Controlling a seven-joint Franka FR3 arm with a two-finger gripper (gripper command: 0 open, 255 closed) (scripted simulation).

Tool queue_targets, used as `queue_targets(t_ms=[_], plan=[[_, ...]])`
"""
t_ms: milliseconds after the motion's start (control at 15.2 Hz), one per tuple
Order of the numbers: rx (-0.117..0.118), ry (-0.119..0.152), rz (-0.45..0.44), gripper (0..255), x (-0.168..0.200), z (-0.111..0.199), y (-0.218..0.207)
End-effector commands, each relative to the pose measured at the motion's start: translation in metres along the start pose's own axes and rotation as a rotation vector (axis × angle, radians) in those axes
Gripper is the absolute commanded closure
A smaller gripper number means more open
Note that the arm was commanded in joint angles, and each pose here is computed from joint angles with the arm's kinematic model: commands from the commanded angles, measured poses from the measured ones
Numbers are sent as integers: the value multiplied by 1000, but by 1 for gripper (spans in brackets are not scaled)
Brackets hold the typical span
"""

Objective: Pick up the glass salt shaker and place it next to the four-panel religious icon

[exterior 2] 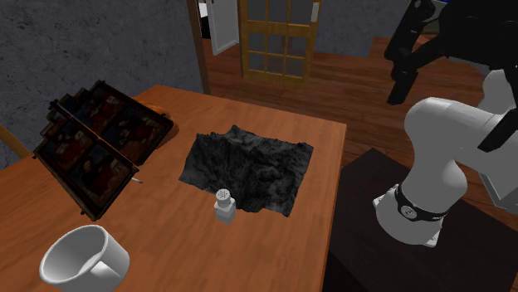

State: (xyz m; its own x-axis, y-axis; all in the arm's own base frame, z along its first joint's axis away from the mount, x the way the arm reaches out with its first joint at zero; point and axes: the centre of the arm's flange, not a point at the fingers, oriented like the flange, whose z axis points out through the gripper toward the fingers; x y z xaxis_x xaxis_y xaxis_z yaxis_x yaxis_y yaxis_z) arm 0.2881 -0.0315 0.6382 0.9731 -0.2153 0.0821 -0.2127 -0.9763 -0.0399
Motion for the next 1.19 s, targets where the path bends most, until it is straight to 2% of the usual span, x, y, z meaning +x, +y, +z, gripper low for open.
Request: queue_targets(t_ms=[0,1122], plan=[[0,0,0,0,0,0,0],[-11,-48,7,0,118,147,126]])
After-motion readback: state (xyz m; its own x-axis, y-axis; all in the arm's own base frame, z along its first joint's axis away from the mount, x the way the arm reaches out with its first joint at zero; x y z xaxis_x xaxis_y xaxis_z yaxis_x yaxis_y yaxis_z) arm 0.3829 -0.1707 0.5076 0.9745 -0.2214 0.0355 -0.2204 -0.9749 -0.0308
